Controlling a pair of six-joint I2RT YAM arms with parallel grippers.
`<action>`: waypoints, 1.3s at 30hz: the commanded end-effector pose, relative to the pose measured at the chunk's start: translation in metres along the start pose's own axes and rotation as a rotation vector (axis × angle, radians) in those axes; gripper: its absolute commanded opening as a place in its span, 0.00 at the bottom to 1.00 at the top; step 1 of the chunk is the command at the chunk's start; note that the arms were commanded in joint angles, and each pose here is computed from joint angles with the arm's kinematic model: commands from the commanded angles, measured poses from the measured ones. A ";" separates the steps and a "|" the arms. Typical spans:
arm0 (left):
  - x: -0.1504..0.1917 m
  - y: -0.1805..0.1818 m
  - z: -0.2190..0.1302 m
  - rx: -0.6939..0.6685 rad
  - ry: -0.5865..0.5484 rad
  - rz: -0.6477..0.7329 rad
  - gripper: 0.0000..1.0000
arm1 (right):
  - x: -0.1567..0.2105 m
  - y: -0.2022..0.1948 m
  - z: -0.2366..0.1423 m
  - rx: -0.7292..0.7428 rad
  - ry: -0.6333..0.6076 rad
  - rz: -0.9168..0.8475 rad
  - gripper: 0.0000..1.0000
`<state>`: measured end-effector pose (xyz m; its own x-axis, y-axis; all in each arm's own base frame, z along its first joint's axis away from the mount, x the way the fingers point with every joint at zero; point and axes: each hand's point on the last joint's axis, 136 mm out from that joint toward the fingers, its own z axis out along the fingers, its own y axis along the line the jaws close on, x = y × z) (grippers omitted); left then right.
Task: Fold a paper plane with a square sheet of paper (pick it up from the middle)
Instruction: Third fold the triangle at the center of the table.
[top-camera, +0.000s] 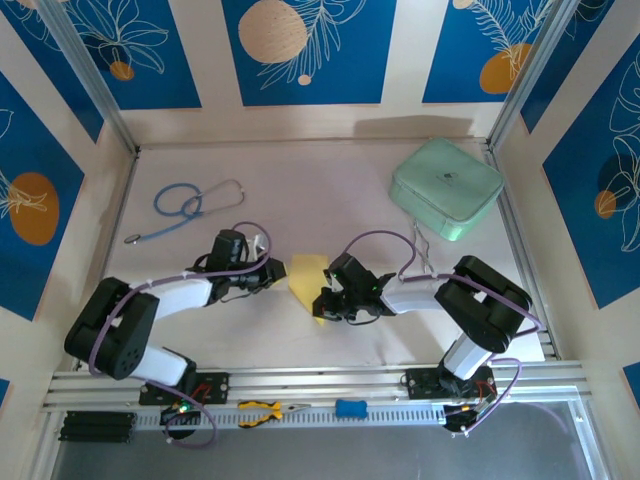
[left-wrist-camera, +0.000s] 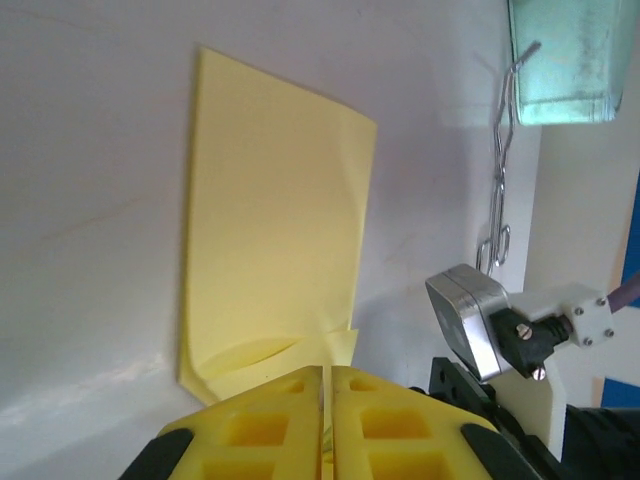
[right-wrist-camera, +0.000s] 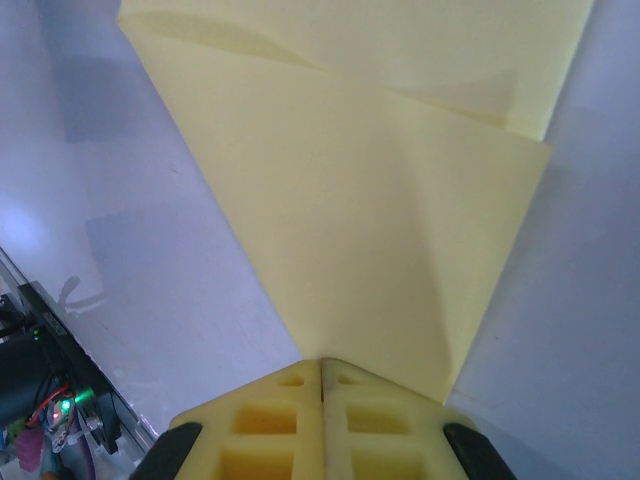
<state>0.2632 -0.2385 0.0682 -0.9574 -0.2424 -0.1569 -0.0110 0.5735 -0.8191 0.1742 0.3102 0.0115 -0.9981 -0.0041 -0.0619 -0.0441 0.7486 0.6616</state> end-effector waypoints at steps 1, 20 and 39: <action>0.007 -0.023 0.014 0.082 0.063 0.038 0.11 | 0.035 -0.060 0.002 0.220 0.096 0.091 0.00; 0.028 0.046 0.049 -0.088 0.136 -0.072 0.07 | 0.035 -0.064 0.003 0.231 0.102 0.100 0.01; 0.016 0.063 0.037 -0.137 0.107 -0.065 0.06 | 0.040 -0.067 0.001 0.231 0.109 0.106 0.01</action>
<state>0.2550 -0.2577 0.0196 -0.9863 -0.1565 -0.0514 -0.0509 0.5864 -0.8084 0.1742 0.3100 0.0113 -0.9981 -0.0030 -0.0610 -0.0424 0.7530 0.6566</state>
